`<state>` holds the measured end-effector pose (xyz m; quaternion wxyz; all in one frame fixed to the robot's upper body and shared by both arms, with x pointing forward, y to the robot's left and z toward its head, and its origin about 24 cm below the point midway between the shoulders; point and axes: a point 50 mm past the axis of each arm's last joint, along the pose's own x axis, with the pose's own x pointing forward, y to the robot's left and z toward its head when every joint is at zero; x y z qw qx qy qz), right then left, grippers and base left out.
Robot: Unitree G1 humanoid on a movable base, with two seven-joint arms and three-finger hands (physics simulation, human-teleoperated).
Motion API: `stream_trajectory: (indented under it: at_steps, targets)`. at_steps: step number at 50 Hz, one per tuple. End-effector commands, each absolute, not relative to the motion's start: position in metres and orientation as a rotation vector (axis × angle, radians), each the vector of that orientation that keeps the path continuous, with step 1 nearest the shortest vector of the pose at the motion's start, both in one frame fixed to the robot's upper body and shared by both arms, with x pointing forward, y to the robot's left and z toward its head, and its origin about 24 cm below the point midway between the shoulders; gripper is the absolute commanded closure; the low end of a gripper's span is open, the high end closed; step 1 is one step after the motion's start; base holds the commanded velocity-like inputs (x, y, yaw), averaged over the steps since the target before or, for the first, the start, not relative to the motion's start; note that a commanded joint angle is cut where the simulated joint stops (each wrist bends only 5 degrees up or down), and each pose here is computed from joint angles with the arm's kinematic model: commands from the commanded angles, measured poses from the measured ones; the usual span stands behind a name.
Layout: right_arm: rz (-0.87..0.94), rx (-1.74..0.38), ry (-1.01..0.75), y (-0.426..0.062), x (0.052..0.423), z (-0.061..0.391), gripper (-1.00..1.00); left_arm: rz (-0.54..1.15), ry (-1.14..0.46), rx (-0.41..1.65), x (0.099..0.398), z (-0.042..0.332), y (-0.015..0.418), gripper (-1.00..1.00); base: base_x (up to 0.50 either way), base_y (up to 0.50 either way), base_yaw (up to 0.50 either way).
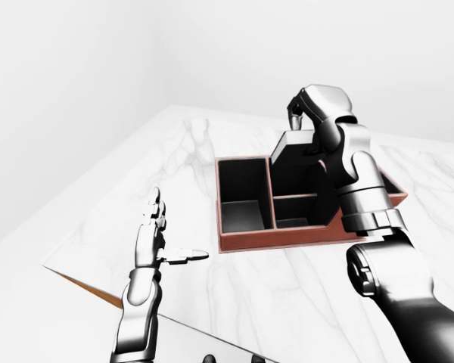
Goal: Pick up the book and place it in the front compartment of the caddy.
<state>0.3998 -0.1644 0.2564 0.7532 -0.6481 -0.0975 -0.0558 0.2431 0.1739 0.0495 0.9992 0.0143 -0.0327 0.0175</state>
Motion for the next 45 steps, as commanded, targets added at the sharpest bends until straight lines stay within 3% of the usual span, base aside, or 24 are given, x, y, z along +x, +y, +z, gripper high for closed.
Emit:
stream_trajectory:
  at_steps: [1, 45]
  targets:
    - [-0.132, -1.455, -0.177, -0.161, 0.41, 0.25, 1.0, 0.045, -0.043, 0.029, 0.251, 0.042, 0.171, -1.0, 0.0, 0.0, 0.0]
    - [-0.177, -1.427, -0.097, -0.174, 0.422, 0.219, 1.0, 0.044, -0.043, 0.031, 0.252, 0.042, 0.17, -1.0, 0.0, 0.0, 0.0]
